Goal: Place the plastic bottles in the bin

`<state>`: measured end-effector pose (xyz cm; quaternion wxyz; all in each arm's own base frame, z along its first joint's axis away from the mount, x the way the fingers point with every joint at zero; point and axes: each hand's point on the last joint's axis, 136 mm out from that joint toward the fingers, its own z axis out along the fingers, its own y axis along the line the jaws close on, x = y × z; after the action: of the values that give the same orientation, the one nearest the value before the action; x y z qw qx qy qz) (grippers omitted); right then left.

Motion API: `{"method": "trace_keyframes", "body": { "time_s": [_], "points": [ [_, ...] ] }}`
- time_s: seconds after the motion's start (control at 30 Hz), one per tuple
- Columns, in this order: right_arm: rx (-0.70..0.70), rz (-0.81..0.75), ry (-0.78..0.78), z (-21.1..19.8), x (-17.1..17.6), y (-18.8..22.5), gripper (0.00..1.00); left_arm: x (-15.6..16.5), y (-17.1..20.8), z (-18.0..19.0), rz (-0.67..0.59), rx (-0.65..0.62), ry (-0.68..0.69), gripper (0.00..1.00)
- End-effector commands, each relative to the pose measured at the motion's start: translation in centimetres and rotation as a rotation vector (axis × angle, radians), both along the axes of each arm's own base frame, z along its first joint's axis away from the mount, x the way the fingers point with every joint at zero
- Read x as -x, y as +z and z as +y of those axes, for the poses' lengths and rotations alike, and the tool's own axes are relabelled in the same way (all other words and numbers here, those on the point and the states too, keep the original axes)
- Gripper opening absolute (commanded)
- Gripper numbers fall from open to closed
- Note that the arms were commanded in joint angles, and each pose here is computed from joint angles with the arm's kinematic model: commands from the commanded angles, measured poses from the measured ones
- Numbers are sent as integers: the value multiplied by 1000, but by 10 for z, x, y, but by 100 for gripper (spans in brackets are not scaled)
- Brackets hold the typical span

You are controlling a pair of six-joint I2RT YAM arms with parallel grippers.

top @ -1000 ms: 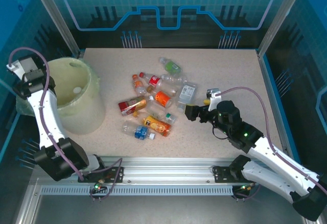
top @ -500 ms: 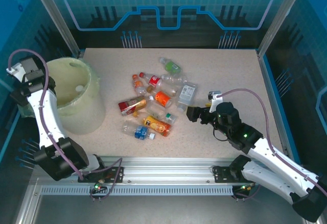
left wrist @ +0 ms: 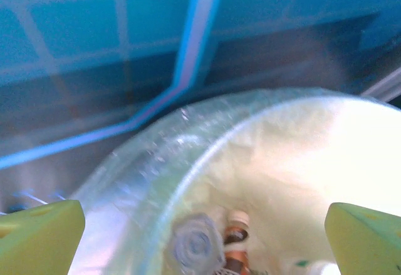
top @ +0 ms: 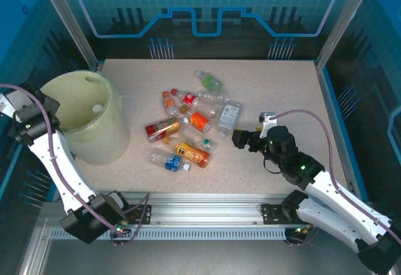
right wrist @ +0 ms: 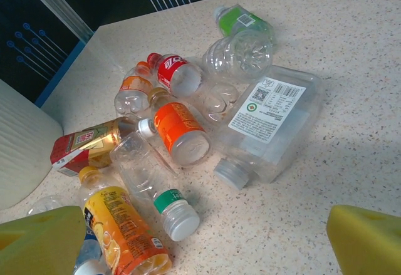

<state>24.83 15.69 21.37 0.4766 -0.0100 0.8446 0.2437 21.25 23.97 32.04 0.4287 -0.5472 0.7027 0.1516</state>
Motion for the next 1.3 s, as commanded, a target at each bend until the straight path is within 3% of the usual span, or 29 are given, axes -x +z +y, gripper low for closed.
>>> {"method": "trace_keyframes", "body": {
  "time_s": [0.0, 0.23, 0.4, 0.93, 1.13, 1.27],
  "points": [
    [25, 13, 3, -3, 0, -6, 100, -7, -9, -15, -52, 90, -50, 99],
    [51, 43, -18, -3, -15, -18, 100, -18, -41, -24, -93, 200, -88, 99],
    [53, 100, -22, 4, -29, -31, 100, -13, -48, -25, -73, 202, -73, 99],
    [122, 441, -233, 28, -106, -104, 100, 4, 19, -32, -103, 79, -93, 99],
    [309, 469, -423, 18, -118, -126, 100, 7, 32, -37, -117, 62, -109, 99],
    [356, 504, -420, 16, -114, -144, 100, 10, 27, -35, -101, 59, -92, 99]
  ]
}}
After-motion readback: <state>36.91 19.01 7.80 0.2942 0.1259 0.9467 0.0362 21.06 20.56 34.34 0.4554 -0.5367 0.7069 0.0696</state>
